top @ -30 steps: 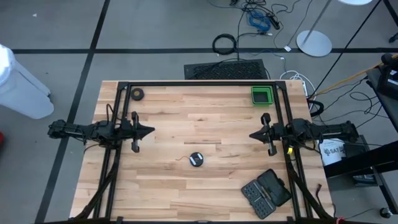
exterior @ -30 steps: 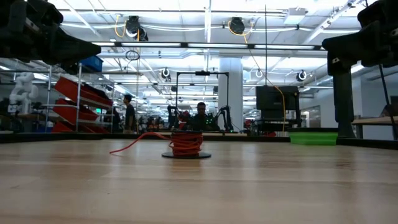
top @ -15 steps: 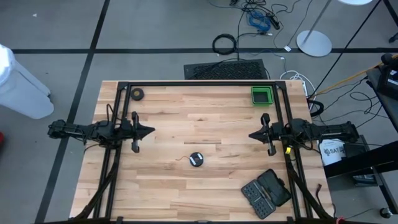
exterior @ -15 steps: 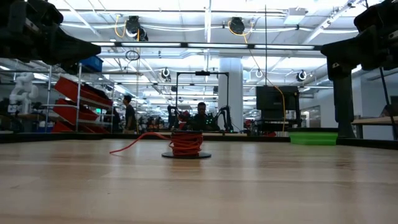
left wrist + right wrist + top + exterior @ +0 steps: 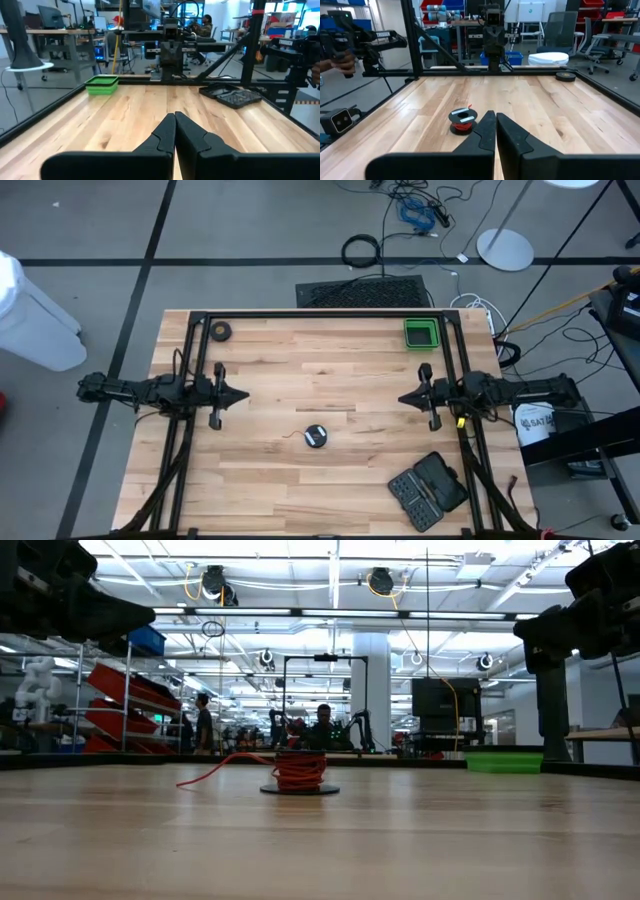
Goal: Coil cords
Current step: Return to Home Position
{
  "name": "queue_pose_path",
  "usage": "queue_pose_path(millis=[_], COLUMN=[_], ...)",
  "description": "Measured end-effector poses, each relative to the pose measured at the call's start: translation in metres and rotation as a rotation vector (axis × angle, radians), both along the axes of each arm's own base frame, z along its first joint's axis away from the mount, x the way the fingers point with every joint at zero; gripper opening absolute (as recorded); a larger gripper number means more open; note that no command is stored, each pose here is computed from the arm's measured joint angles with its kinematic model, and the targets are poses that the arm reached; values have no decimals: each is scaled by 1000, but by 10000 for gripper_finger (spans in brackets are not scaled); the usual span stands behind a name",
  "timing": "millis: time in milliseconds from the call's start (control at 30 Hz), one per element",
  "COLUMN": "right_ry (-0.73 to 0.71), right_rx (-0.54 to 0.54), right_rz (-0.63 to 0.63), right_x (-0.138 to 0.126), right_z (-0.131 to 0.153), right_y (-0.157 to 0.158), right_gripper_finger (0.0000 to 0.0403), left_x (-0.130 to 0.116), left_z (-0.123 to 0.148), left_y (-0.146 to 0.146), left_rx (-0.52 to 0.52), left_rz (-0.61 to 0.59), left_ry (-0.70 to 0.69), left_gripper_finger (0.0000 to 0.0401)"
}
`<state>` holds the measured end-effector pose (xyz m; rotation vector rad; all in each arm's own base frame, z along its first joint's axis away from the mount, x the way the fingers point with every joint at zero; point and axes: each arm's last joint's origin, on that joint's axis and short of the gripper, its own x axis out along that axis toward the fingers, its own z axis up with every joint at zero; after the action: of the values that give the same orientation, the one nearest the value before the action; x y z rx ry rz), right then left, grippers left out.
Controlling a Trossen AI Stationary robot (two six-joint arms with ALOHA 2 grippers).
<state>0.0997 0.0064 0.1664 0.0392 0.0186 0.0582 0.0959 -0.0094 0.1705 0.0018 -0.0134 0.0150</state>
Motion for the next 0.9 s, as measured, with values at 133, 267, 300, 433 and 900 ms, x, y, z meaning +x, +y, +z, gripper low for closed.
queue_pose_path(millis=[133,267,300,433,900], right_ry=[19,21,21,19,12], right_rx=[-1,-1,-3,-34,-41], right_rz=[1,1,1,1,1], right_x=[1,1,1,1,1], right_z=[-2,-2,-2,-2,-1], right_y=[0,0,0,0,0], right_gripper_finger=[0,0,0,0,0], left_x=[0,1,2,4,0], left_z=[0,-1,-2,-5,1], left_y=[0,0,0,0,4], left_rx=[11,40,40,49,155], left_rz=[0,0,0,2,67], left_ry=[1,18,26,68,-11], left_gripper_finger=[11,11,11,10,2])
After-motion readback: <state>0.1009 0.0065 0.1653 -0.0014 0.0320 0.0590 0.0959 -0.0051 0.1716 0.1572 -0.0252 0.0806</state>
